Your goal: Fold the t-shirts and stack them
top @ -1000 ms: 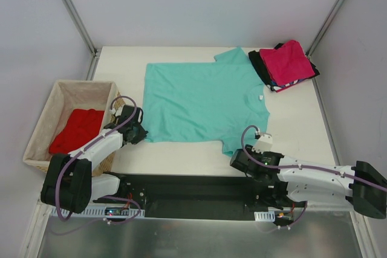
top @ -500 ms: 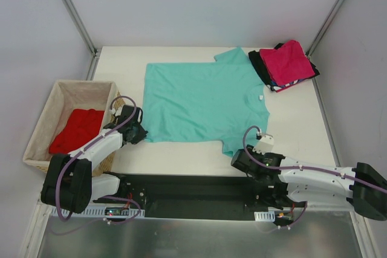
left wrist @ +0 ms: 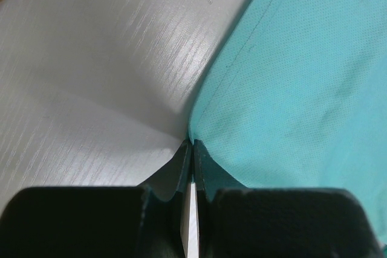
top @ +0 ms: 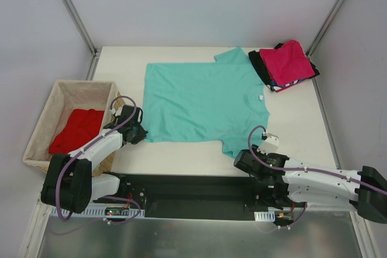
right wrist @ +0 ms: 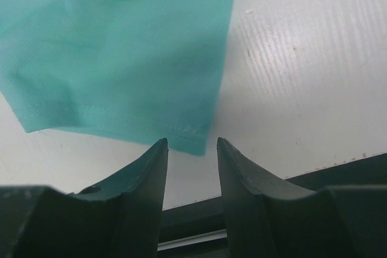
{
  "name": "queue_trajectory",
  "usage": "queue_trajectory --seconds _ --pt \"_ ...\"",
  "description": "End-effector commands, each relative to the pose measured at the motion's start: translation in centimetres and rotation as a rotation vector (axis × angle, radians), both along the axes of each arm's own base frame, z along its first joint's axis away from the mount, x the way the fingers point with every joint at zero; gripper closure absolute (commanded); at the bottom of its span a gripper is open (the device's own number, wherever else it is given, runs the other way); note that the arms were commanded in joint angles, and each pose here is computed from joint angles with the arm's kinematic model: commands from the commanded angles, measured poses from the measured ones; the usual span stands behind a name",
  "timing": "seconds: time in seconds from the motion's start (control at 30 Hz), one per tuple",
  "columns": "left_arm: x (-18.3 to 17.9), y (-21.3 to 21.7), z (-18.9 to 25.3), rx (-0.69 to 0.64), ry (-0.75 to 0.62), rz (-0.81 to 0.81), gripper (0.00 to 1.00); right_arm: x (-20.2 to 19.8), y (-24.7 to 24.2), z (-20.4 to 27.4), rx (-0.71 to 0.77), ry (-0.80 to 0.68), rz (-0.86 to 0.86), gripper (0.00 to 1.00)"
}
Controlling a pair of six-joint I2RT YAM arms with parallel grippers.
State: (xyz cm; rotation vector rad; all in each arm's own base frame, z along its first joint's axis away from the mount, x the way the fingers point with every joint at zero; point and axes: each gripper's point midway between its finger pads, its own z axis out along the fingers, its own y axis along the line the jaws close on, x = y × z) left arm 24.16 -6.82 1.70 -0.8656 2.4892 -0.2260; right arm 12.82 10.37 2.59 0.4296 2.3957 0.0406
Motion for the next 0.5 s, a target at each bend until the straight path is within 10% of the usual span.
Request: queue_trajectory --seconds 0.0,0.47 --pt "-0.67 0.86 -0.42 0.019 0.030 0.018 1.00 0.50 -1.06 1.20 -0.025 -0.039 -0.047 0.59" --pt "-0.69 1.00 -0.39 0.023 0.027 0.020 1.00 0.56 -0.42 0.69 -0.027 -0.024 -0.041 0.60"
